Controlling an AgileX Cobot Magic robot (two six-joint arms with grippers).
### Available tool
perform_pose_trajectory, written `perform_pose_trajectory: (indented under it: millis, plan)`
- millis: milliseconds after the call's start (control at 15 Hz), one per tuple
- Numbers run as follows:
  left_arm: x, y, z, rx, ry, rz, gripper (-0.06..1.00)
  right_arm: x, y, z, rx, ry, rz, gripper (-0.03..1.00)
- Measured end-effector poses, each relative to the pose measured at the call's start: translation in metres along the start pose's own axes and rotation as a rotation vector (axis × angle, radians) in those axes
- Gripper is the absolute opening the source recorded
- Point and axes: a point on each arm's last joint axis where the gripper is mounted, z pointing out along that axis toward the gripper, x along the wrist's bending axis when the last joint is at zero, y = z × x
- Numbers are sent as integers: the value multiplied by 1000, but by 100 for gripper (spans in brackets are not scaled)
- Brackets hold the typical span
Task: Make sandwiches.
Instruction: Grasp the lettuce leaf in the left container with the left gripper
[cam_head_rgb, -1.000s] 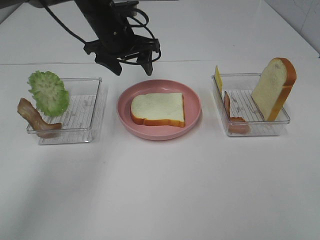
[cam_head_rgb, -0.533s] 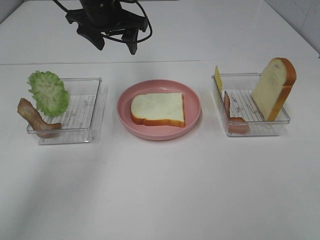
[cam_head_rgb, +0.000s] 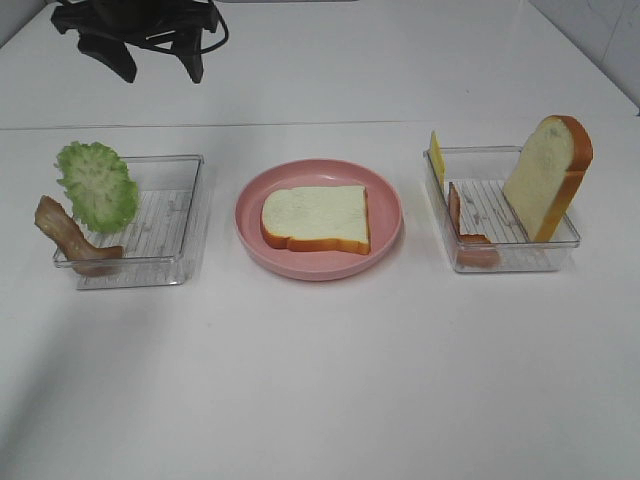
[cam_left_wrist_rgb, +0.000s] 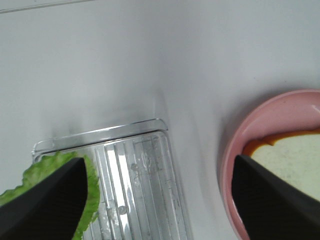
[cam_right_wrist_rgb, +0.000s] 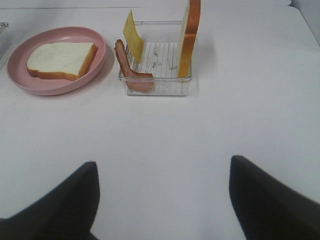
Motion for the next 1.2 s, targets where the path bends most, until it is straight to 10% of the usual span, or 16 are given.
perform_pose_trajectory:
  millis: [533,1200]
  plan:
    - [70,-20,-27,74,71,-132,75,0,0,0,0,0,0,69]
    - [89,-45,46,257,179,-98,75,0,0,0,0,0,0,69]
